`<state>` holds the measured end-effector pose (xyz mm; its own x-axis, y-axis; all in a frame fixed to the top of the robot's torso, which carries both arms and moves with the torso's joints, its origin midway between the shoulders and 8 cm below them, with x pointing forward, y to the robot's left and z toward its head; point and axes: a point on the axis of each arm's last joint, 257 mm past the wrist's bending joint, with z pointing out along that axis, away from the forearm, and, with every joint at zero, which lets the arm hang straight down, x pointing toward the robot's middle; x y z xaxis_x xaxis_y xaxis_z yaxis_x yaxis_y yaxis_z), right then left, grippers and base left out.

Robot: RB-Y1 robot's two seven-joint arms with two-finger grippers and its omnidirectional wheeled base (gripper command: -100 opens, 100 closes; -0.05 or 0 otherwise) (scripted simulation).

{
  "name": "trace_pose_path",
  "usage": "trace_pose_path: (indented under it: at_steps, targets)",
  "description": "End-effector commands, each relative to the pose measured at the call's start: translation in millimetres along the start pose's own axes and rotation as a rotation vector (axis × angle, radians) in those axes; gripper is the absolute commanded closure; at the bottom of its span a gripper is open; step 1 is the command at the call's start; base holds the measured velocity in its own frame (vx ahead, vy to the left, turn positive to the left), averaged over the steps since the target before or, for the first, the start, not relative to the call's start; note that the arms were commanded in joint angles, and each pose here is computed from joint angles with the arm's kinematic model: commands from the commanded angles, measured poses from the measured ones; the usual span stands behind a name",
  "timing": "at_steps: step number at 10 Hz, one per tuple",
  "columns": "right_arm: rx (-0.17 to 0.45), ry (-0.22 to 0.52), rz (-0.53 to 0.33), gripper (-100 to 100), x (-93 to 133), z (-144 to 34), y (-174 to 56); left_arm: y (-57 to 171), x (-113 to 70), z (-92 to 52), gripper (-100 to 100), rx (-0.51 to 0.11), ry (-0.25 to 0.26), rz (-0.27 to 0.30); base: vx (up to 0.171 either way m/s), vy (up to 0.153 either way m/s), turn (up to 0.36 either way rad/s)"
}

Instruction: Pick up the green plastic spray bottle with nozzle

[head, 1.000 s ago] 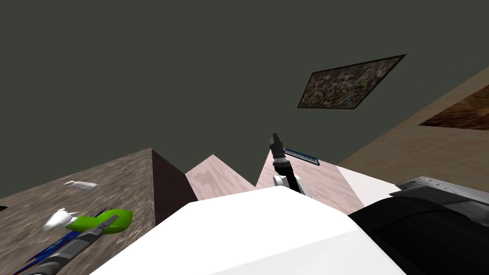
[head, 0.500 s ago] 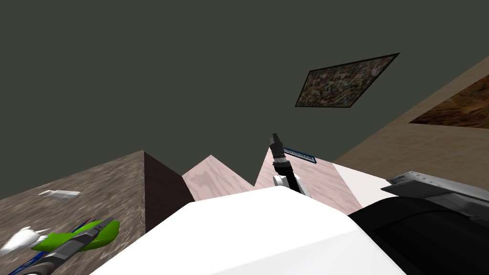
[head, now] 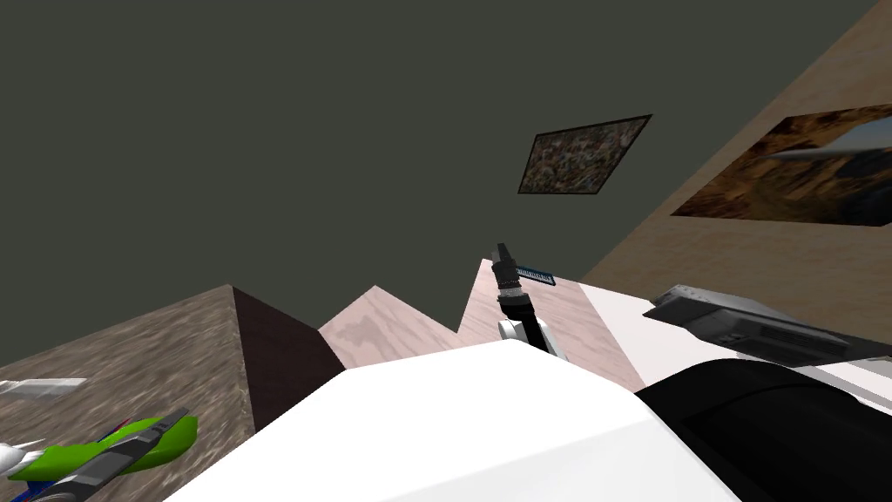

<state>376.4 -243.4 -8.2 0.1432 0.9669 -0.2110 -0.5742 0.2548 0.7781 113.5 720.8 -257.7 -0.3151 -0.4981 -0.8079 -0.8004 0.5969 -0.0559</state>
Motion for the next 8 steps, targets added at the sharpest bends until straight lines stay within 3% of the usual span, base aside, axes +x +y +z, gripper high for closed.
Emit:
trace_pose_path:
  at_steps: [1, 3, 5, 8]
  targets:
    - [0.000, 0.000, 0.000, 0, 0.0, 0.0, 0.0, 16.0, -0.8, 5.2, -100, -0.031, 0.002, -0.013, -0.096, -0.041, -0.221]
    - [0.000, 0.000, 0.000, 0, -0.1, -0.1, -0.1, 17.3, -2.8, 13.9, -100, -0.034, 0.008, -0.038, -0.073, -0.034, -0.118]
    - [0.000, 0.000, 0.000, 0, -0.1, -0.1, -0.1, 41.2, -3.8, 14.4, -100, -0.080, 0.005, -0.040, -0.077, -0.027, -0.095]
    - [0.000, 0.000, 0.000, 0, -0.1, -0.1, -0.1, 55.3, -11.9, 30.3, -100, -0.110, 0.006, -0.090, -0.108, -0.051, -0.255]
